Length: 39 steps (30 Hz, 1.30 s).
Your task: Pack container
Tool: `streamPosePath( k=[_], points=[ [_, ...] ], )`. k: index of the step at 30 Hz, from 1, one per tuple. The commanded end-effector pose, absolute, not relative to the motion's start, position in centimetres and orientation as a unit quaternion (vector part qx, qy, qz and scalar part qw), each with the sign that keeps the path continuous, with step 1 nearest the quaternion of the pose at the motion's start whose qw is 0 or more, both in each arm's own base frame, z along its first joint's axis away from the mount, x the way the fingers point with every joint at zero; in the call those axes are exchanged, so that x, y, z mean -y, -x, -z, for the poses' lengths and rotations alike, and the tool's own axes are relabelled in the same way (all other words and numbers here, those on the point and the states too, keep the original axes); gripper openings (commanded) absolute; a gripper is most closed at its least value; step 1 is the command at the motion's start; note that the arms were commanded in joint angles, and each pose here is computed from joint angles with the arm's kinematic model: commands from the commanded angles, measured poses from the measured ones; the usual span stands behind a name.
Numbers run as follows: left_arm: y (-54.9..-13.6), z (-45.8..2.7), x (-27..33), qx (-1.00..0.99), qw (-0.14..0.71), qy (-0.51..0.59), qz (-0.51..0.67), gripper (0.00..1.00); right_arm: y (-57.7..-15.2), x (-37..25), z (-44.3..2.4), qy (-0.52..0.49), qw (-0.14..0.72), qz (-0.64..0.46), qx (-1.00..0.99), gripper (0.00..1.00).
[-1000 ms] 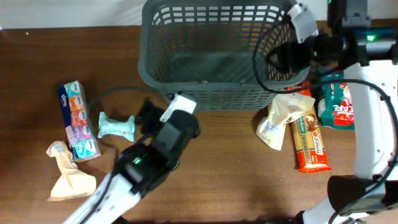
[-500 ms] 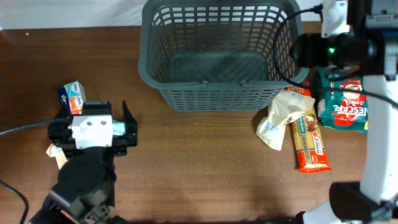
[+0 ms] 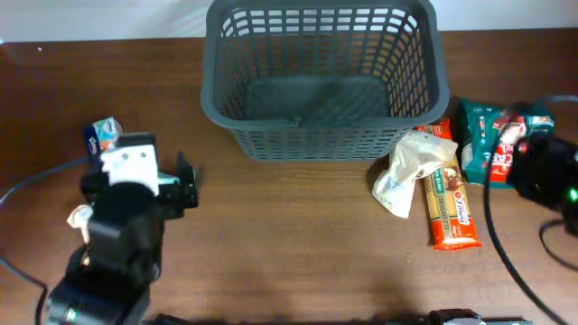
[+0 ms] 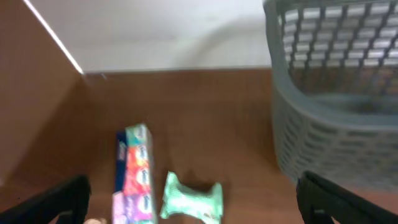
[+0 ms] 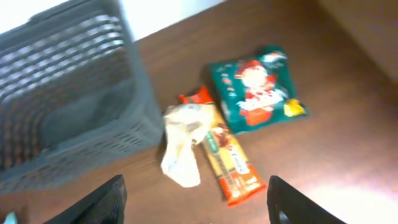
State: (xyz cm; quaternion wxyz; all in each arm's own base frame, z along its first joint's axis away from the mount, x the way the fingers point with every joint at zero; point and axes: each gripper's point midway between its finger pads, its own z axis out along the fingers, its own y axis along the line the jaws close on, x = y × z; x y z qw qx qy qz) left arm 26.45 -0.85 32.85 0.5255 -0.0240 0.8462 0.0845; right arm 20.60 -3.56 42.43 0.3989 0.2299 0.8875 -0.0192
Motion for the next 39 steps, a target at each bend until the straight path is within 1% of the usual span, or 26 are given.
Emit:
streamPosePath(
  k=[1, 6, 10, 15, 18, 23, 26, 30, 33, 34, 35, 37, 39],
  points=[
    [-27.7, -30.8, 2.3, -0.869, 0.493, 0.017, -0.036, 0.99, -18.4, 6.3, -41.5, -0.315, 0.402, 0.074, -0.857, 0.69],
    [-30.0, -28.6, 1.1, -0.886, 0.458, 0.039, -0.058, 0.99, -16.0, 7.4, -36.5, -0.363, 0.352, 0.107, -0.856, 0.70],
    [-31.7, -28.9, 0.3, -0.878, 0.472, 0.055, -0.063, 0.99, -14.9, 8.0, -33.3, -0.393, 0.323, 0.129, -0.851, 0.70],
    [-32.4, -29.6, -0.8, -0.869, 0.485, 0.063, -0.072, 0.99, -14.6, 8.6, -30.2, -0.418, 0.302, 0.156, -0.842, 0.70],
    [-32.5, -29.7, -1.5, -0.867, 0.487, 0.066, -0.081, 0.99, -15.3, 9.0, -28.5, -0.428, 0.294, 0.170, -0.838, 0.74],
    [-32.3, -29.5, -2.5, -0.870, 0.480, 0.066, -0.095, 0.99, -17.0, 8.9, -25.3, -0.428, 0.281, 0.176, -0.841, 0.76],
    [-32.1, -29.0, -2.7, -0.875, 0.470, 0.061, -0.102, 0.99, -17.9, 9.3, -23.5, -0.455, 0.272, 0.175, -0.830, 0.79],
    [-31.9, -28.1, -2.7, -0.884, 0.451, 0.056, -0.106, 0.99, -19.3, 11.0, -21.7, -0.485, 0.247, 0.179, -0.819, 0.80],
    [-31.9, -27.6, -2.7, -0.890, 0.441, 0.054, -0.107, 0.99, -21.9, 12.4, -20.7, -0.461, 0.239, 0.170, -0.838, 0.83],
    [-31.9, -27.3, -2.6, -0.892, 0.437, 0.051, -0.103, 0.99, -23.8, 13.3, -19.9, -0.441, 0.239, 0.155, -0.851, 0.84],
    [-31.9, -27.2, -2.5, -0.893, 0.436, 0.050, -0.101, 0.99, -24.8, 13.6, -19.5, -0.427, 0.241, 0.145, -0.859, 0.86],
    [-31.9, -27.1, -2.5, -0.894, 0.434, 0.049, -0.101, 0.99, -27.6, 14.8, -18.8, -0.384, 0.256, 0.125, -0.878, 0.88],
    [-32.0, -26.9, -2.5, -0.896, 0.431, 0.049, -0.102, 0.99, -30.2, 15.7, -18.3, -0.331, 0.276, 0.104, -0.896, 0.88]
  ],
)
